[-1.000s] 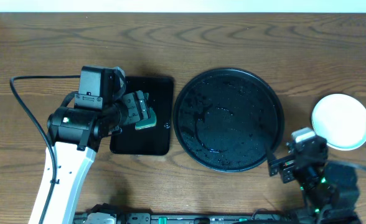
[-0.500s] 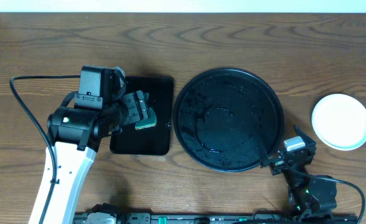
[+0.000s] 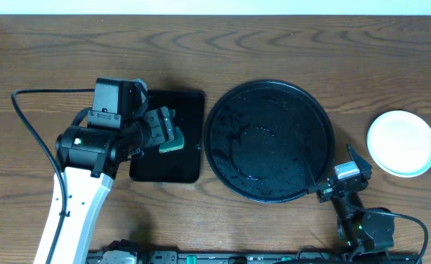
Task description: Clean dirty plates on tray and stack at the side
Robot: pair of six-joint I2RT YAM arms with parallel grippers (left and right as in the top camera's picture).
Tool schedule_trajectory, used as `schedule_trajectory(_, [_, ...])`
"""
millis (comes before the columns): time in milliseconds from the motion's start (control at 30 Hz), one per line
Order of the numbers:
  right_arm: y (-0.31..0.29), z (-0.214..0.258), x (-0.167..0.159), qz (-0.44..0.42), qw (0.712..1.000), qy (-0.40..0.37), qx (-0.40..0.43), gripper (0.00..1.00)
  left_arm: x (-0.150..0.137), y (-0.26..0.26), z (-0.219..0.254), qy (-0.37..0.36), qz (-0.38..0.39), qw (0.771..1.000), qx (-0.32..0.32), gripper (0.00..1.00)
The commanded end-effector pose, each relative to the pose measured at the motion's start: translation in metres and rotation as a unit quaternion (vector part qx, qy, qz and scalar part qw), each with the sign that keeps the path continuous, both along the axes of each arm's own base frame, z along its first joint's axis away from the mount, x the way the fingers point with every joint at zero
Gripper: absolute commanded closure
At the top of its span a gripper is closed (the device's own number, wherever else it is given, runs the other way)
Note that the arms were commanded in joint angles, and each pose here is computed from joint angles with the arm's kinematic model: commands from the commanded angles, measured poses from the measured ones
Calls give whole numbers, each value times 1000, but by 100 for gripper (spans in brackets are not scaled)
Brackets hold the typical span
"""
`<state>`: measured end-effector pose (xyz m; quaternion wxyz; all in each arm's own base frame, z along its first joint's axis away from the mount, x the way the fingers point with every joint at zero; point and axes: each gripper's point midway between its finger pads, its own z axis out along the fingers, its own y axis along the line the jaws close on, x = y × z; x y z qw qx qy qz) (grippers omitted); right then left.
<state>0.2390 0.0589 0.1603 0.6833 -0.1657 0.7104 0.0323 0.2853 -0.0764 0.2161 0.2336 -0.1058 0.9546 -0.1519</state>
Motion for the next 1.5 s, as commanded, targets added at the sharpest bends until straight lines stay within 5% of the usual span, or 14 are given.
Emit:
schedule_trajectory(0, [2,-1,0,3,1000,-2,-3,1,2,0,7,-9,-3,1000,-1,18])
schedule_trajectory(433, [2,-1,0,3,1000,-2,-3,1,-4,1,8,-15,-4,1000,-2,18])
schedule_trajectory(567, [2,-1,0,3,1000,-2,-3,1,-3,29,22,-94,44,993,50,18])
schedule_trajectory(900, [2,-1,0,3,1000,-1,-3,1,-13,45,38,-395,72,916,22,18])
schedule_trajectory(1267, [2,-1,0,3,1000,-1,-3,1,-52,66,12,-497,96,862,42,18])
schedule_trajectory(1467, [2,-1,0,3,1000,-1,-3,1,-46,70,-8,-514,105,850,43,18])
